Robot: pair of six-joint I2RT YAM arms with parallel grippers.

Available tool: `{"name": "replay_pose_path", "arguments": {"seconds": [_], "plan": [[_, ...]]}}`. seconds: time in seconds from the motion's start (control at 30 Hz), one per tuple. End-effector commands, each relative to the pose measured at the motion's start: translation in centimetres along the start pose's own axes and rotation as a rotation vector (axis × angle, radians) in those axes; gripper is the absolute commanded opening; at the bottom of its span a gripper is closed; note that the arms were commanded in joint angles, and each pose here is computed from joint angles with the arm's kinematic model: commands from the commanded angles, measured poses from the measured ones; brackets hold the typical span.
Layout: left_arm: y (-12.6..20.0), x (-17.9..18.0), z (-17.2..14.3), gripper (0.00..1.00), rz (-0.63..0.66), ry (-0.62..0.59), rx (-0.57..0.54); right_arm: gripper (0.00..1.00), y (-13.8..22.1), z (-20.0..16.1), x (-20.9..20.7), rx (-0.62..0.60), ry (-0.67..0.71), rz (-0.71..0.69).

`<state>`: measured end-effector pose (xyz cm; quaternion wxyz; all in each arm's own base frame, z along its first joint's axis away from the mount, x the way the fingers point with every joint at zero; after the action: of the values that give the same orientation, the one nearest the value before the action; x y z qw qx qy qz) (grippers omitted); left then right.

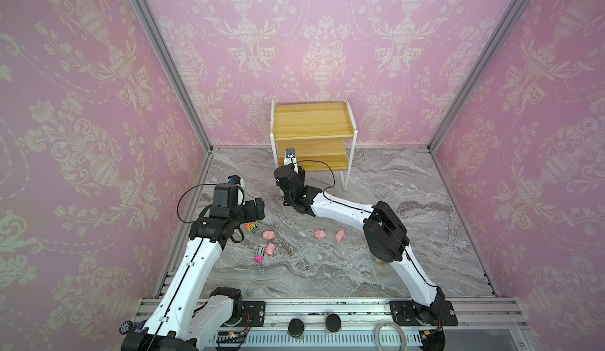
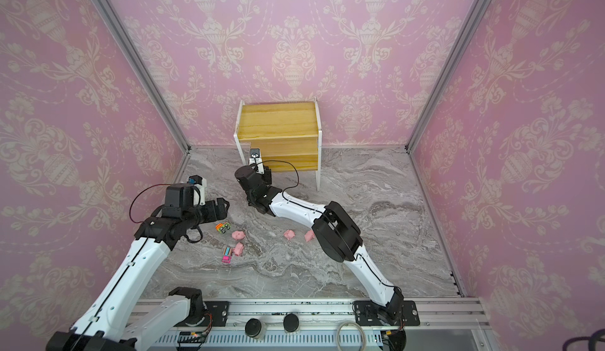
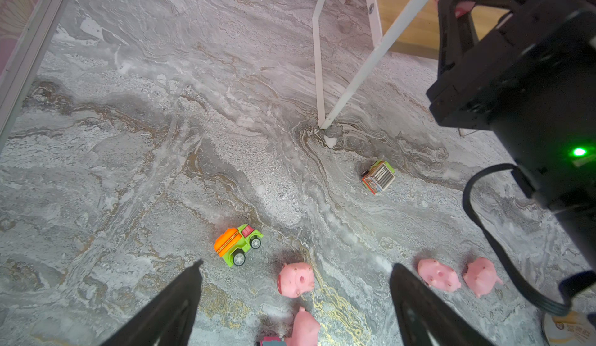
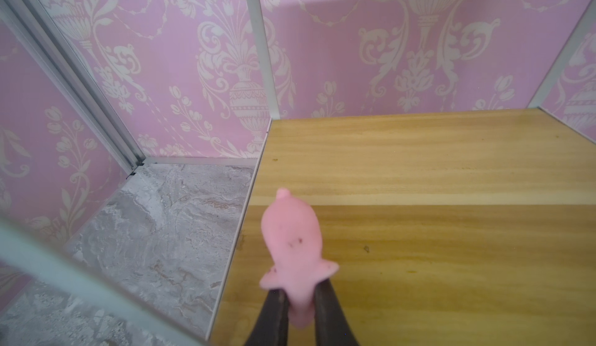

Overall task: Organize plastic toys on shelves
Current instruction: Place the plastic toy on the shelf.

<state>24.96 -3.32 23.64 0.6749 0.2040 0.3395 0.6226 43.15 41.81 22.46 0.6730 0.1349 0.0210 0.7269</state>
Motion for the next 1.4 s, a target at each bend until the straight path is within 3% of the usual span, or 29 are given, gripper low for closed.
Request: {"name": "replay_pose_path", "arguments": {"seconds": [0.0, 0.4, 0.67, 0.9, 1.1, 1.37], "plan": [[-0.2, -0.1, -0.2, 0.93, -0.025, 0.023, 0.005, 0.15, -0.7, 0.1, -0.2, 0.002, 0.026, -0.012], [-0.3, -0.2, -0.2, 0.93, -0.037, 0.02, 0.007, 0.18, -2.5, -1.7, -0.3, 0.051, 0.072, -0.019], [-0.3, -0.2, -0.3, 0.93, -0.039, 0.021, 0.008, 0.29, -2.3, -1.1, -0.6, 0.05, 0.089, -0.019], [-0.3, -0.3, -0.3, 0.93, -0.041, 0.018, 0.006, 0.54, 0.5, 0.5, -1.9, 0.023, 0.089, 0.069], [-0.2, -0.3, -0.3, 0.93, -0.044, 0.016, 0.003, 0.68, 4.4, 0.1, -4.2, 0.022, 0.085, 0.204], [-0.2, -0.3, -0.3, 0.93, -0.049, 0.017, 0.006, 0.69, 6.8, -0.3, -5.6, 0.069, 0.117, 0.366]]}}
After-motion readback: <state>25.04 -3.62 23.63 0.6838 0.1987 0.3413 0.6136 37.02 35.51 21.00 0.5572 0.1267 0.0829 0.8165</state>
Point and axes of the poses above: each gripper's point midway between its finger pads, its own y axis back along the fingers, its own x axis along the line the jaws close on, z = x × y, the point moved 6 cm from there along y, back along the fingers, and after that the axes turned 4 degrees about -y, right-handed, at the moved point
